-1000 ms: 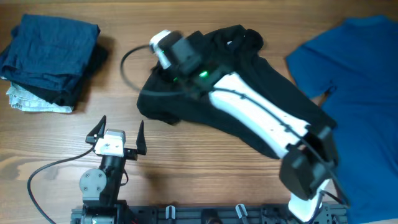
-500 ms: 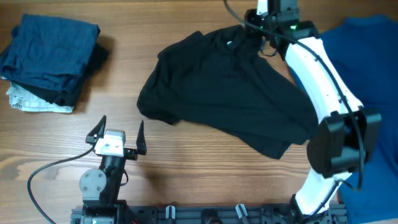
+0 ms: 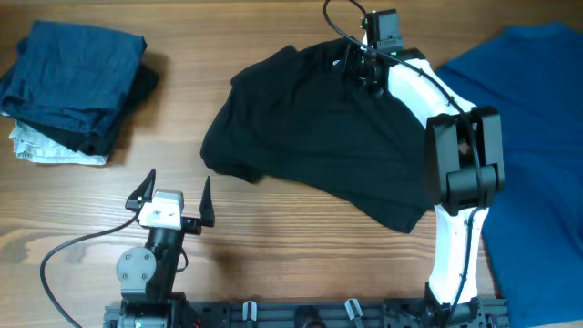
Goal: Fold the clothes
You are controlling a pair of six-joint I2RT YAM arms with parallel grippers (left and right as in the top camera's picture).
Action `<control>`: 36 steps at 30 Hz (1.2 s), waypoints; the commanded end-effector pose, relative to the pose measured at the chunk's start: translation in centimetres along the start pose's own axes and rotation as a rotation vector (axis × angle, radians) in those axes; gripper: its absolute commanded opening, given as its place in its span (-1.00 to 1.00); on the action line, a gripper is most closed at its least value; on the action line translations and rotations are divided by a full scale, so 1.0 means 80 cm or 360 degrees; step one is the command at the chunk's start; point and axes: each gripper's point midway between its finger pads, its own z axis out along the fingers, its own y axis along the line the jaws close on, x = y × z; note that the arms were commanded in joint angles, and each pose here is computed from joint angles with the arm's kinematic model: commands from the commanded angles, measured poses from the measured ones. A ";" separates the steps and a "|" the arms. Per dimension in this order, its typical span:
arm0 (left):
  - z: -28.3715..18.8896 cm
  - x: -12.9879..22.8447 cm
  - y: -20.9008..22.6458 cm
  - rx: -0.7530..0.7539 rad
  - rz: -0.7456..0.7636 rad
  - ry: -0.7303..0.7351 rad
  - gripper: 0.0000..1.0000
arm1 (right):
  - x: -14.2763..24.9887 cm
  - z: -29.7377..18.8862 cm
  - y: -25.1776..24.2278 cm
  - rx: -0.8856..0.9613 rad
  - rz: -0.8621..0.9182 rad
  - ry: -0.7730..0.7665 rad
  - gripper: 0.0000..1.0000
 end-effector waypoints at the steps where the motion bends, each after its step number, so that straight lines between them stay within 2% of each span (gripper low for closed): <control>1: 0.000 0.002 -0.002 0.0019 0.0030 -0.0003 0.99 | 0.012 0.020 -0.004 0.0016 0.0079 0.0013 -0.16; 9: 0.000 0.002 -0.002 0.0019 0.0030 -0.0003 1.00 | 0.020 0.042 -0.004 -0.0020 0.0149 0.0010 -0.19; 10: 0.000 0.002 -0.002 0.0019 0.0030 -0.0003 0.99 | 0.018 0.042 -0.002 -0.0032 0.0148 -0.0001 -0.28; 13: 0.000 0.002 -0.002 0.0019 0.0030 -0.0003 1.00 | 0.011 0.041 0.002 -0.0052 0.0147 -0.0033 -0.70; 16: 0.000 0.002 -0.002 0.0019 0.0030 -0.0003 1.00 | 0.006 0.041 0.004 -0.0064 0.0144 -0.0058 -0.91; 18: 0.000 0.002 -0.002 0.0019 0.0030 -0.0003 1.00 | -0.002 0.040 0.007 -0.0082 0.0129 -0.0102 -0.91; 22: 0.000 0.002 -0.002 0.0019 0.0030 -0.0003 0.99 | -0.028 0.033 0.016 -0.0090 -0.0113 -0.0191 -0.91; 25: 0.000 0.002 -0.002 0.0019 0.0030 -0.0003 0.99 | -0.064 0.020 0.010 0.0023 -0.0276 -0.0313 -0.92; 31: 0.000 0.002 -0.002 0.0019 0.0030 -0.0003 0.99 | -0.119 0.003 -0.025 0.0138 -0.0374 -0.0519 -0.91; 36: 0.000 0.002 -0.002 0.0019 0.0030 -0.0003 1.00 | -0.172 -0.015 -0.047 0.0153 -0.0383 -0.0788 -0.91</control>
